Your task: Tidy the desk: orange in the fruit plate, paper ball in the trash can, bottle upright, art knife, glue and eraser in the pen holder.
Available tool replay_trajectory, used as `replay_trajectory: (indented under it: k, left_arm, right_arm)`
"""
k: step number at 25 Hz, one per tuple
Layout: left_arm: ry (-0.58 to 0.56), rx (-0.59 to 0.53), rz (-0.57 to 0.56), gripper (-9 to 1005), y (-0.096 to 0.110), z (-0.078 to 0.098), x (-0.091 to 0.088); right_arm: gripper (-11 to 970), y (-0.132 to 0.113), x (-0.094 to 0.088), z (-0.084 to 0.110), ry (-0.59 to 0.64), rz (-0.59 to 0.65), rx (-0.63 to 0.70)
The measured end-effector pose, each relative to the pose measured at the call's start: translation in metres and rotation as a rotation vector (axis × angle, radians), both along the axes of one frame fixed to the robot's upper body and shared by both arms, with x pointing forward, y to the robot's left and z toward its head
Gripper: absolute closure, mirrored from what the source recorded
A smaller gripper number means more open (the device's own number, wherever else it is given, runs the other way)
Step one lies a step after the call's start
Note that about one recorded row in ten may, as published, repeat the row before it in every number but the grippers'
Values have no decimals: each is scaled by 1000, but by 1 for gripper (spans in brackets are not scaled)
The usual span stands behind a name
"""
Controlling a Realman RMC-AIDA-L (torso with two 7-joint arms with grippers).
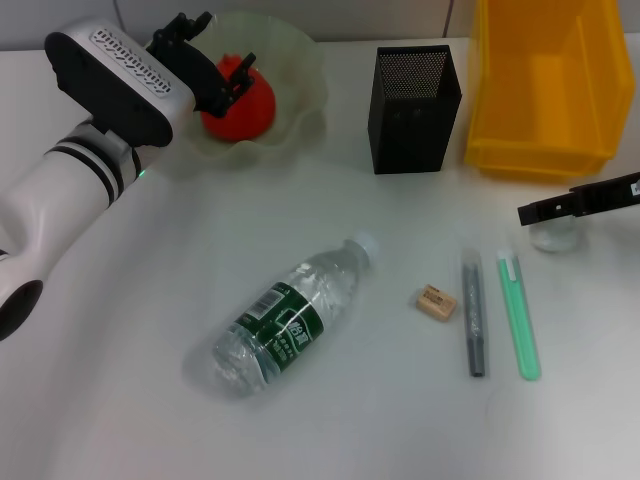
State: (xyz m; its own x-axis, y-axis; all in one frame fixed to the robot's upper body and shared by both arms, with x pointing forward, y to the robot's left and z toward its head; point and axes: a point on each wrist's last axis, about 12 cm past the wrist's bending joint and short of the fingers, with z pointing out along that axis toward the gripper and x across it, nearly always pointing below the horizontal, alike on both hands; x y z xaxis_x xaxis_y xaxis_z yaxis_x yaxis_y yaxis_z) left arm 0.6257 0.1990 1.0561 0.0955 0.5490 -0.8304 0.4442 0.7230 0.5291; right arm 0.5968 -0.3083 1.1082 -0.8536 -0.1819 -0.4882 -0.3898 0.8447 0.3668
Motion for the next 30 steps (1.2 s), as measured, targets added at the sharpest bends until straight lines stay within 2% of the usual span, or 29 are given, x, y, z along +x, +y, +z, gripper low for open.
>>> replay_trajectory:
  k: [11, 20, 23, 26, 27, 28, 29, 30]
  left_arm:
    - [-18, 13, 6, 322, 3, 4, 5]
    - [-22, 15, 6, 323, 3, 5, 6]
    - [-21, 15, 6, 323, 3, 5, 5]
    - [-17, 12, 10, 323, 5, 4, 4]
    - [-17, 12, 10, 323, 5, 4, 4]
    - [-17, 12, 10, 323, 5, 4, 4]
    - [-16, 11, 11, 323, 5, 4, 4]
    - [-13, 9, 11, 323, 5, 3, 3]
  right_arm:
    - [183, 0, -1, -4, 52, -11, -41]
    - [417, -2, 1, 1, 44, -14, -43]
    - [481, -6, -1, 12, 30, -9, -13]
    - [504, -19, -10, 37, -77, -18, 109]
    - [505, -19, -10, 37, -77, -18, 109]
    - [506, -23, -12, 42, -119, -18, 142]
    - [507, -29, -16, 51, -222, -20, 224]
    - [508, -29, -16, 51, -222, -20, 224]
